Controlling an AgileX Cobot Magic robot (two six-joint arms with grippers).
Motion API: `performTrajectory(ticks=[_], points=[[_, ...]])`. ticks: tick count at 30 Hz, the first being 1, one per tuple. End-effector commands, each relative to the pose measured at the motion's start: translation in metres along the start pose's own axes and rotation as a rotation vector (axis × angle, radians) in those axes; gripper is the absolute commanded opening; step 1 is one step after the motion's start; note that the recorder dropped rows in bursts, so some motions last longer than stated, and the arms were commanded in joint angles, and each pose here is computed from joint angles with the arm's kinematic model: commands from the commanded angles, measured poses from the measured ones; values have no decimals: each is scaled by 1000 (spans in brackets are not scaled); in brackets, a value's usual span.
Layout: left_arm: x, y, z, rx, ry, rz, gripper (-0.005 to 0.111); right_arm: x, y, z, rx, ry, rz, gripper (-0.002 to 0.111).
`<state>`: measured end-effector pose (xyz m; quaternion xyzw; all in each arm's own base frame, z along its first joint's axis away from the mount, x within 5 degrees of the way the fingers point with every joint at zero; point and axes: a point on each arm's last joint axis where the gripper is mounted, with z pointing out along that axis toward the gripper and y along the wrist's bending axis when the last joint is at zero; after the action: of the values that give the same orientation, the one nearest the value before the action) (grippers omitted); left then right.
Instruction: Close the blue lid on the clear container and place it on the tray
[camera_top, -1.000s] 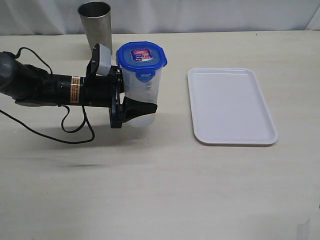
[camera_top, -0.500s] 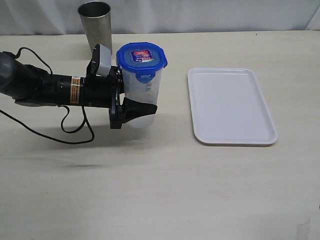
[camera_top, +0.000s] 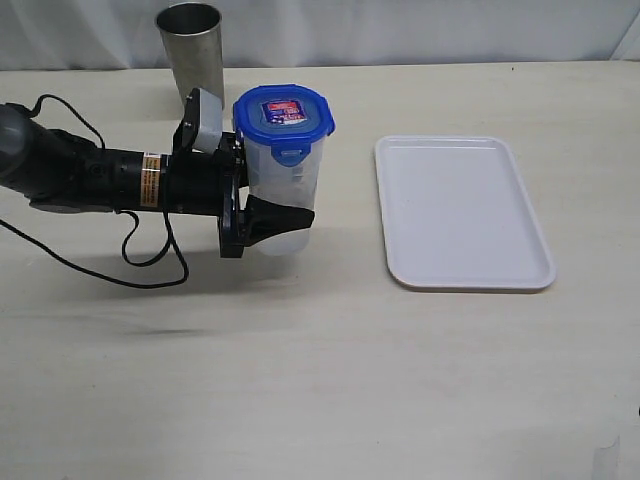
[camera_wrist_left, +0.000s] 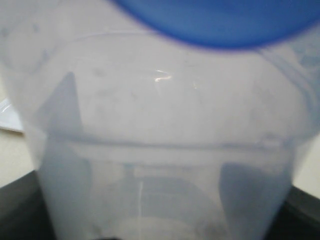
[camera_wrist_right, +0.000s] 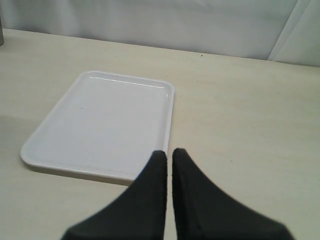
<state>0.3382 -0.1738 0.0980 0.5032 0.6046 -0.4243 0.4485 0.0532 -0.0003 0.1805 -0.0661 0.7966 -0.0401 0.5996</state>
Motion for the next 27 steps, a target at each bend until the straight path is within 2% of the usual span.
performTrajectory(ticks=[1, 10, 18, 22, 23, 27], points=[[-11, 0, -2, 6, -50, 6, 0, 0, 0, 0, 1, -5, 20, 4], [-11, 0, -2, 6, -50, 6, 0, -1, 1, 0, -7, -22, 87, 4], [-11, 0, -2, 6, -50, 6, 0, -2, 1, 0, -8, -24, 92, 4], [-11, 0, -2, 6, -50, 6, 0, -1, 3, 0, -32, -16, 256, 4], [-11, 0, -2, 6, -50, 6, 0, -1, 3, 0, -32, -16, 256, 4], [-11, 0, -2, 6, -50, 6, 0, -2, 3, 0, -30, -28, 107, 4]])
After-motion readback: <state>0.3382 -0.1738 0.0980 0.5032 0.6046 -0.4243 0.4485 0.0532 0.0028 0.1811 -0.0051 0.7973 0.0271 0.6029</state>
